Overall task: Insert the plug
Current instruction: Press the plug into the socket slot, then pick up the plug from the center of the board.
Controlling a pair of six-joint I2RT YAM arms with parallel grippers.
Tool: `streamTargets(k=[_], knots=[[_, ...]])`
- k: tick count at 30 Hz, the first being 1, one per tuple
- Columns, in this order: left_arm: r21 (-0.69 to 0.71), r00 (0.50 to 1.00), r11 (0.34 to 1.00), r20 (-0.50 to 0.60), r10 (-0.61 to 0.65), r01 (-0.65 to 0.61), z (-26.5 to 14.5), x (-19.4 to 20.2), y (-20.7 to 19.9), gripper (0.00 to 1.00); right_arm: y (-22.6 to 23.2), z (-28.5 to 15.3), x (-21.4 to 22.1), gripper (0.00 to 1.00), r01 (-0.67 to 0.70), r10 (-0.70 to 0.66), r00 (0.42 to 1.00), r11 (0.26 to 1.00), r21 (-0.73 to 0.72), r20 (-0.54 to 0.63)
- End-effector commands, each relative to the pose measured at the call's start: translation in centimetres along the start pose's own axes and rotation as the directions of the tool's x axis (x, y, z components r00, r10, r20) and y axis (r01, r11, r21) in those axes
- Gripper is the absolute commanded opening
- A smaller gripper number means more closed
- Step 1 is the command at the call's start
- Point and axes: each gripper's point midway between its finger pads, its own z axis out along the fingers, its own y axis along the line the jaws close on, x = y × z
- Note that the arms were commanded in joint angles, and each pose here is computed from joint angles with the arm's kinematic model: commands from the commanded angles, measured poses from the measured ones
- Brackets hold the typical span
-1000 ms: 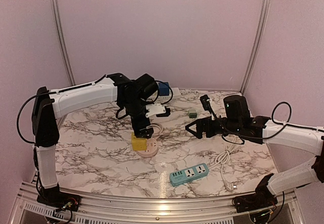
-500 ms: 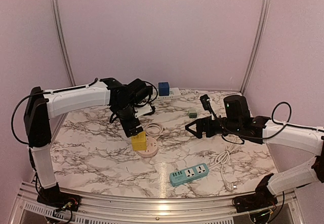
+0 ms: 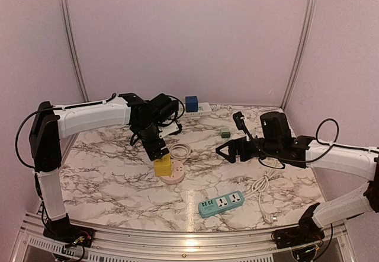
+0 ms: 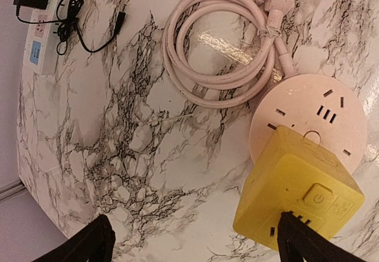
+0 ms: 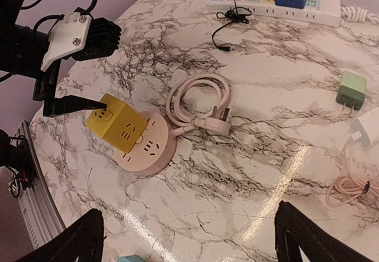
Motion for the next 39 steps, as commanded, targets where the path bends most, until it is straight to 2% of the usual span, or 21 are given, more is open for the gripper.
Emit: streamTargets(k=[1, 6, 11, 17, 21, 27, 32, 39], knots=[[0.049, 0.996, 0.999, -0.092, 0.015, -0.011, 2.5, 2.0, -1.8, 0.99, 0.0, 0.5, -1.4, 0.98, 0.048, -0.048, 0.999, 0.999, 0.008, 0.01], [-0.021, 0.997, 0.997, 0.05, -0.067, 0.068, -1.5, -0.6, 0.9, 0.99, -2.0, 1.3, -1.8, 0.99, 0.125, -0.12, 0.992, 0.985, 0.12, -0.041], [-0.074, 0.973, 0.983, 0.173, -0.152, 0.167, -5.4, -2.1, 3.1, 0.99, -4.8, 1.2, -4.2, 0.99, 0.133, -0.136, 0.991, 0.956, 0.26, -0.007], [-0.096, 0.911, 0.941, 0.3, -0.284, 0.324, -8.5, -2.4, 4.8, 0.99, -9.3, 2.2, -7.0, 0.99, 0.077, -0.085, 0.996, 0.944, 0.32, 0.009], [-0.145, 0.86, 0.89, 0.363, -0.36, 0.433, -9.9, -1.3, 6.0, 0.99, -13.2, 4.5, -7.9, 0.98, 0.077, -0.053, 0.996, 0.923, 0.378, -0.072], [-0.168, 0.807, 0.836, 0.414, -0.421, 0.522, -10.8, 0.7, 6.3, 0.99, -16.8, 9.4, -8.5, 0.86, 0.096, -0.015, 0.979, 0.912, 0.4, -0.202], [-0.198, 0.803, 0.818, 0.414, -0.43, 0.54, -10.9, 2.4, 6.1, 0.99, -18.9, 13.0, -7.1, 0.73, 0.1, 0.042, 0.945, 0.908, 0.408, -0.324], [-0.213, 0.791, 0.802, 0.429, -0.437, 0.558, -11.3, 3.8, 5.9, 0.99, -22.5, 15.1, -4.8, 0.73, 0.129, 0.108, 0.904, 0.854, 0.504, -0.414]])
